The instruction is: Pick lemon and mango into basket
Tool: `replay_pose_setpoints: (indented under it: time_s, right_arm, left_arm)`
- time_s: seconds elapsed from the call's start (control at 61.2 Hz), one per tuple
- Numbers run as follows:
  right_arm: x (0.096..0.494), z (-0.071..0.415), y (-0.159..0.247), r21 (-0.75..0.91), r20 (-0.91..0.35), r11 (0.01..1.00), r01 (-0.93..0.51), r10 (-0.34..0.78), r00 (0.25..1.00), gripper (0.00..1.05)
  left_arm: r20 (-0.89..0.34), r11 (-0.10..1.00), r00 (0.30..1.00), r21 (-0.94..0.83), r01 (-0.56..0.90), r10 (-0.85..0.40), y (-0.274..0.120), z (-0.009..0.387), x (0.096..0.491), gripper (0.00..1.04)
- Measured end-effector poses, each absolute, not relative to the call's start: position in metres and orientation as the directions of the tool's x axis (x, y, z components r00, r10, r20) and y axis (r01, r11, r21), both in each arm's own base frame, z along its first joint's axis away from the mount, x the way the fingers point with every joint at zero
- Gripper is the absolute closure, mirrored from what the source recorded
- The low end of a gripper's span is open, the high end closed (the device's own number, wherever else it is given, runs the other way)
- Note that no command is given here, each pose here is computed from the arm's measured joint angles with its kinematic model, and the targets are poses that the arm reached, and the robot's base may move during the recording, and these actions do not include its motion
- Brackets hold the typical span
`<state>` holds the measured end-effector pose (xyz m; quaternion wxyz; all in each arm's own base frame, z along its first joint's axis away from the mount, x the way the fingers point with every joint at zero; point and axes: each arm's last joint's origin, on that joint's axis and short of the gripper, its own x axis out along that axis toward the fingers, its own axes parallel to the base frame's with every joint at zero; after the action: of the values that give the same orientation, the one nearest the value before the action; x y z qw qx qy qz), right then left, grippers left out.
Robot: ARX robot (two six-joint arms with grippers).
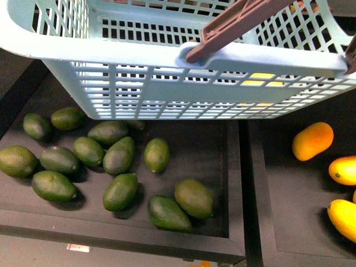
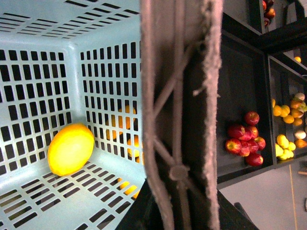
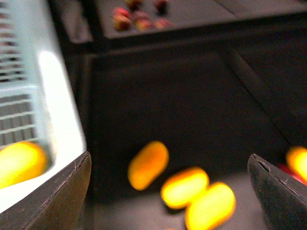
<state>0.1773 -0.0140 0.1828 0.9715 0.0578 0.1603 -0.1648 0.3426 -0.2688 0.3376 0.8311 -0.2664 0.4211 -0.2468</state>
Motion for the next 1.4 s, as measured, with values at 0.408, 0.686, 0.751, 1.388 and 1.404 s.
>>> replay_pose_setpoints:
  time_s: [0.408, 0.686, 0.751, 1.388, 1.404]
  right_arm:
    - [0.249, 0.104, -0.118, 0.323, -0.672, 0.731, 0.602, -0.271, 0.690, 0.09]
    - [0.249, 0.021, -0.141, 0.265, -0.858, 0.602, 0.753, -0.210, 0.470, 0.09]
    - [0.246, 0.010, -0.140, 0.253, -0.876, 0.592, 0.765, -0.194, 0.441, 0.09]
    - [0.291, -0.004, -0.148, 0.288, -0.883, 0.535, 0.794, -0.172, 0.436, 0.09]
    - [0.293, -0.006, -0.149, 0.284, -0.886, 0.535, 0.795, -0.170, 0.431, 0.09]
  left_arm:
    - [-0.564, 0.713, 0.485, -0.671, 0.201, -0.668, -0.277, 0.338, 0.336, 0.99]
    - [-0.567, 0.725, 0.504, -0.661, 0.195, -0.652, -0.274, 0.338, 0.338, 0.99]
    - [-0.566, 0.724, 0.502, -0.662, 0.195, -0.654, -0.274, 0.338, 0.338, 0.99]
    - [-0.566, 0.722, 0.499, -0.664, 0.196, -0.656, -0.275, 0.338, 0.338, 0.99]
    - [-0.566, 0.722, 0.499, -0.664, 0.196, -0.656, -0.275, 0.338, 0.338, 0.99]
